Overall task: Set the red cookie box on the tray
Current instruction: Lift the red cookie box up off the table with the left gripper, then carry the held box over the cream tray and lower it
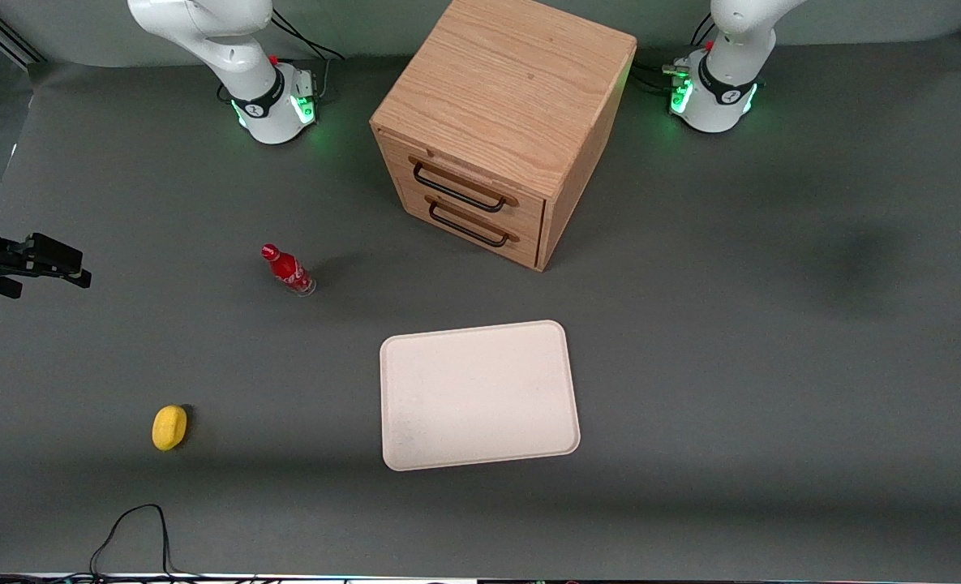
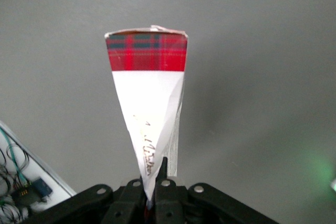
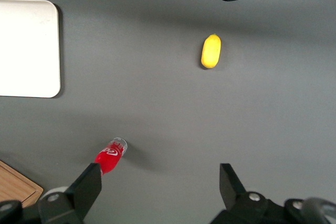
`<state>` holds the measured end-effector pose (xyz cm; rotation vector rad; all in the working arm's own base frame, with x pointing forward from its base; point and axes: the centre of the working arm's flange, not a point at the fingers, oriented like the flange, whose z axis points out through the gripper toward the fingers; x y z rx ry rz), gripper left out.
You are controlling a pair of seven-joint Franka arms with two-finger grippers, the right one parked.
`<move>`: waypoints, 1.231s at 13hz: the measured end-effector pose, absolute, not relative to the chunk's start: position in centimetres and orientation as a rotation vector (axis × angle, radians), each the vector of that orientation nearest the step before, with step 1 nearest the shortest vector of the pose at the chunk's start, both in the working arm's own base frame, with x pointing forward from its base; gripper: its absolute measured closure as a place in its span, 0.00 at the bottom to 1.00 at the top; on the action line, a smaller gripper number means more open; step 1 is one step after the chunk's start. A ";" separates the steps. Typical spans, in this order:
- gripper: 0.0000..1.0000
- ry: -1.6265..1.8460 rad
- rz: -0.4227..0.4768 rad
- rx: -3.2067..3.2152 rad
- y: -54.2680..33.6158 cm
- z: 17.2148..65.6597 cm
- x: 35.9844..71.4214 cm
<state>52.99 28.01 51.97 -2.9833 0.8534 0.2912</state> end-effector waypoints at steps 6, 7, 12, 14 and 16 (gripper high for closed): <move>0.97 0.716 0.364 -3.022 21.4 63.7 52.7; 0.97 0.693 0.377 -3.026 19.8 63.2 53.5; 0.97 0.524 0.379 -3.023 2.3 61.7 57.6; 0.97 0.422 0.367 -3.024 -6.6 60.7 58.2; 0.97 0.296 0.333 -3.042 -15.5 59.0 58.8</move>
